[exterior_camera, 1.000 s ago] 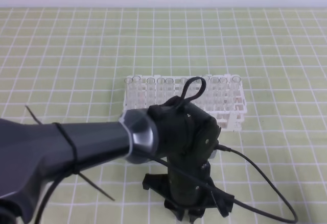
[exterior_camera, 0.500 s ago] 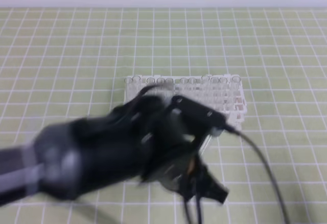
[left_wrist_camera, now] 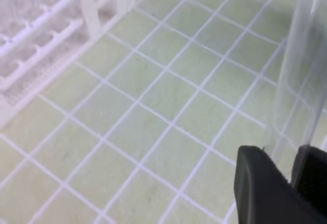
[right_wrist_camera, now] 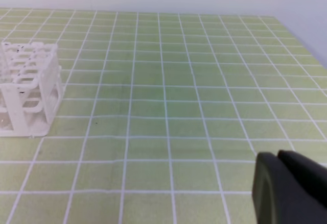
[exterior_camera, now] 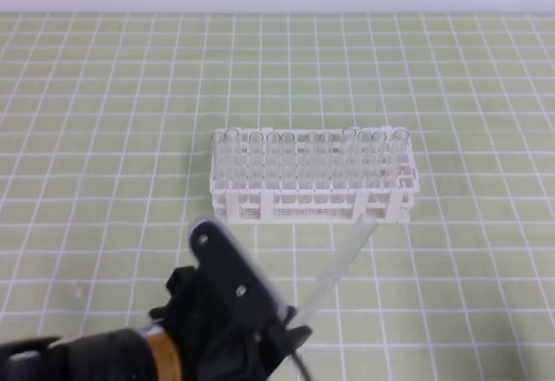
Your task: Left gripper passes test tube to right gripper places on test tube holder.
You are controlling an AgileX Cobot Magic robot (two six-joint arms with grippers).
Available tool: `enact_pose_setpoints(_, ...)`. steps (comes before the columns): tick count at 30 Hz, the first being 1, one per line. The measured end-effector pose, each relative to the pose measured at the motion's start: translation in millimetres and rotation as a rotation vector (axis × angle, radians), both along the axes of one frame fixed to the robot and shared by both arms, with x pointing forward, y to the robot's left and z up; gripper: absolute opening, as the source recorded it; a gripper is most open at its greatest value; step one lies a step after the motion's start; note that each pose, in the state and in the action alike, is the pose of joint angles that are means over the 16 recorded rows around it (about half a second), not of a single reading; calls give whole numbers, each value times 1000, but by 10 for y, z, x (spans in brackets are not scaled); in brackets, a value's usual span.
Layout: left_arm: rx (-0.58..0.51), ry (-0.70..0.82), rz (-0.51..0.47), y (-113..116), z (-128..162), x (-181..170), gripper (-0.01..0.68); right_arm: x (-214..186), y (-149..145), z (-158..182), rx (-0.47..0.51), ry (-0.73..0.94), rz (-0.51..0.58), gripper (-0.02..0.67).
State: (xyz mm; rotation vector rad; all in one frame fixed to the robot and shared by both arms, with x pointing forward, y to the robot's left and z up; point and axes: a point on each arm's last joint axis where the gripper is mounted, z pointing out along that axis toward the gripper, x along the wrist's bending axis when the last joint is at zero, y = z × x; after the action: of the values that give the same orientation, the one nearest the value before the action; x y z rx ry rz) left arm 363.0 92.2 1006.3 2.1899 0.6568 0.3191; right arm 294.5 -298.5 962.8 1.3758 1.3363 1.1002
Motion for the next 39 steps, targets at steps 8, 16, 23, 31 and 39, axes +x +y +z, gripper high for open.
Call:
enact_pose_setpoints(8,-10,-91,-85,125,-10,-91,90,0,0,0,0,0,0,-18)
enact_pose_setpoints(16,2,-113,-104,126,-13,-92,90,0,0,0,0,0,0,-18)
enact_pose_setpoints(23,6,-118,-108,125,-15,-91,87,0,0,1,0,-2,0,-18)
enact_pose_setpoints(31,6,-118,-108,125,-15,-91,81,11,34,72,226,-77,1,-18)
enact_pose_setpoints(39,6,-117,-108,125,-15,-91,87,18,29,205,760,-208,-36,-18)
